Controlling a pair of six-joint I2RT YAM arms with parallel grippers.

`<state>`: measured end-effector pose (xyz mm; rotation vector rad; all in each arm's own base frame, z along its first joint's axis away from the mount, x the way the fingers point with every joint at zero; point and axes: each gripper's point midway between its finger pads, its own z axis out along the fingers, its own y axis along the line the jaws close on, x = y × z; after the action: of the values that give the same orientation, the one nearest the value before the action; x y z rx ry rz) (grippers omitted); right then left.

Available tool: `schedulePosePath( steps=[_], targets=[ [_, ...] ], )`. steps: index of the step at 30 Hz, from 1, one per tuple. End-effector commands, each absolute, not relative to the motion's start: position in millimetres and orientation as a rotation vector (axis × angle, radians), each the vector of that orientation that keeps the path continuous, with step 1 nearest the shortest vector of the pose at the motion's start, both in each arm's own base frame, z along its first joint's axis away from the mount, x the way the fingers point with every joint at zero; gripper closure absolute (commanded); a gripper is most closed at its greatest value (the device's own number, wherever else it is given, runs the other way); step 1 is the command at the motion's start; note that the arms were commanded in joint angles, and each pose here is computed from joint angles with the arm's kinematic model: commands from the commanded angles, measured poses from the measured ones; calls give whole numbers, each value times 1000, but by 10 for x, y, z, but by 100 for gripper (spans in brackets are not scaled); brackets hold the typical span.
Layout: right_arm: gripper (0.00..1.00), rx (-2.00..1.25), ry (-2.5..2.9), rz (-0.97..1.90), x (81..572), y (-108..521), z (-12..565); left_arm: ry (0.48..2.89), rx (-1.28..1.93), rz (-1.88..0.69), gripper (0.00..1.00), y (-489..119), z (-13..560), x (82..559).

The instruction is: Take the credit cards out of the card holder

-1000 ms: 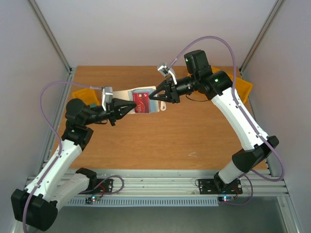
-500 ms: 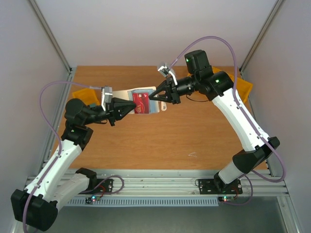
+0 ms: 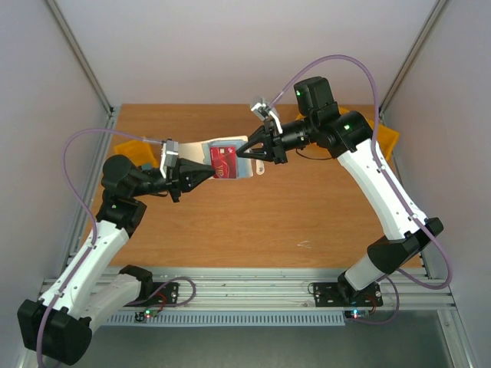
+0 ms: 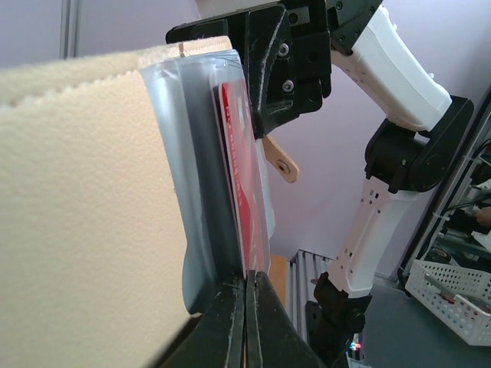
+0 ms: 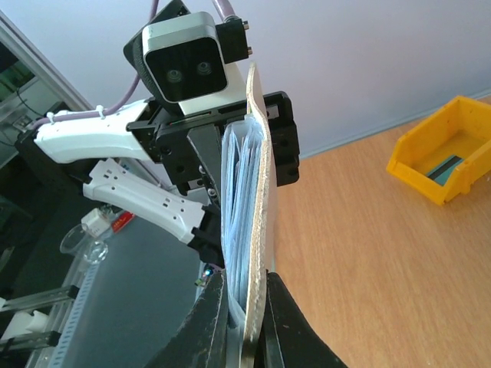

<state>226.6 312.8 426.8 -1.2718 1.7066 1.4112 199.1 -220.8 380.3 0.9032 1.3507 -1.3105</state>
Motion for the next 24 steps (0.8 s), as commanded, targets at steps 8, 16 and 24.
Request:
schedulePosePath(
  steps=[8,16,24],
  targets=[
    [99,-1263,1648,1343,2226,2890,4465,1321,917,-1313,100,-2157,3935,1903],
    [99,-1263,1697,1315,2226,2835,4387,1329,886,-1309,100,-2134,3922,1920],
    [99,-979,1897,1114,2785,2463,4248,1458,550,-1150,100,-1831,3876,2454]
  ],
)
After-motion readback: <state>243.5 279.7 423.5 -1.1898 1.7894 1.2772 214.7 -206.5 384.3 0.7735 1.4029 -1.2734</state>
